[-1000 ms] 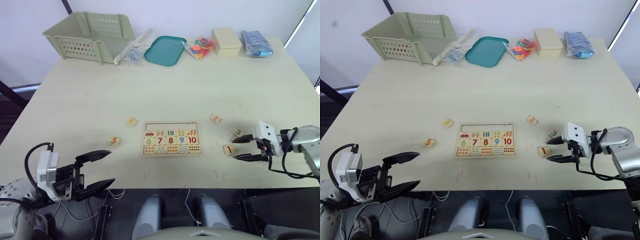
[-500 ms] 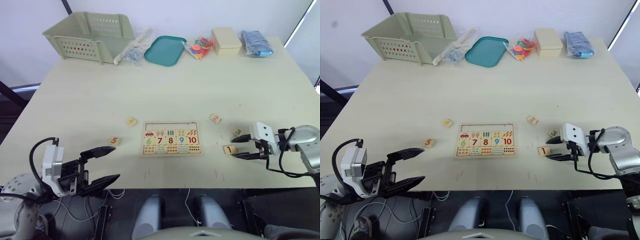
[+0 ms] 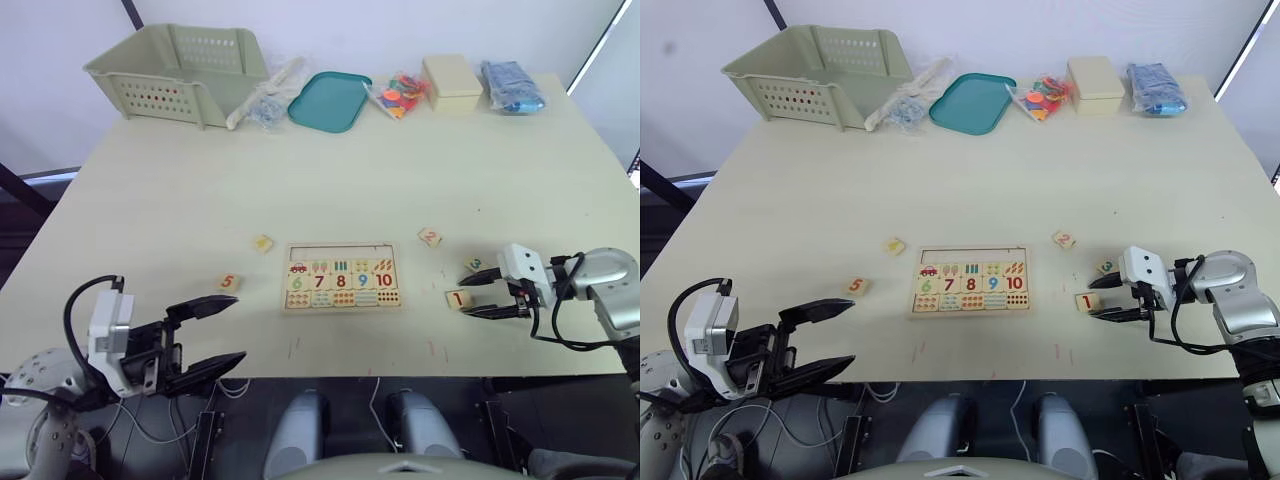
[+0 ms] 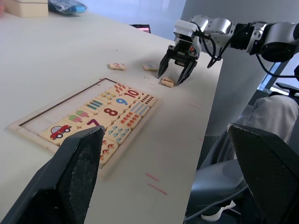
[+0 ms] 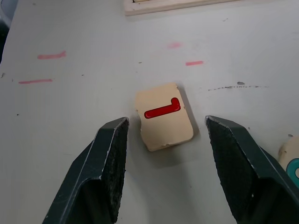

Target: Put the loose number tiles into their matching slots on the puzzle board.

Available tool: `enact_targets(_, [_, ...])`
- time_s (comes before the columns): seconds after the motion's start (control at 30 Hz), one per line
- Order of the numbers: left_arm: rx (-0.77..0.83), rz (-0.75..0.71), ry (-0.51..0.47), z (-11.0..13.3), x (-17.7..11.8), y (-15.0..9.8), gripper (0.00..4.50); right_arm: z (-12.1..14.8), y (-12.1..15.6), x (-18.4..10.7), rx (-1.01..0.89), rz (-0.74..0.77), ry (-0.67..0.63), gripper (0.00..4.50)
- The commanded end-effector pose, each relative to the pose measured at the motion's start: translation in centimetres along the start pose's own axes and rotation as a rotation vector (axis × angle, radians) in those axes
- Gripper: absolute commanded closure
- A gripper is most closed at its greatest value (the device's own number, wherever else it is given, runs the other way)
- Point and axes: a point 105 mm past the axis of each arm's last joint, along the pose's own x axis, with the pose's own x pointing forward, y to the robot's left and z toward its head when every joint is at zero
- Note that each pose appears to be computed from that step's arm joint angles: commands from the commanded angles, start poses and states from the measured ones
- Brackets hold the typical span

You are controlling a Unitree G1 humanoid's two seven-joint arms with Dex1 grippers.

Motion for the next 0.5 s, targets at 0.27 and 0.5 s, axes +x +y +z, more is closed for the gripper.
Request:
enact_targets(0.27, [0.039, -0.003, 0.002, 1.4, 0.9, 0.8, 0.00, 0.3, -0.1, 0.1, -0.038, 0.018, -0.009, 3.61])
enact_targets(0.5, [0.037, 0.018, -0.002, 1.5, 1.2, 1.9, 0.00, 3.4, -0.5, -0.4, -0.105, -0.018, -0.071, 3.61])
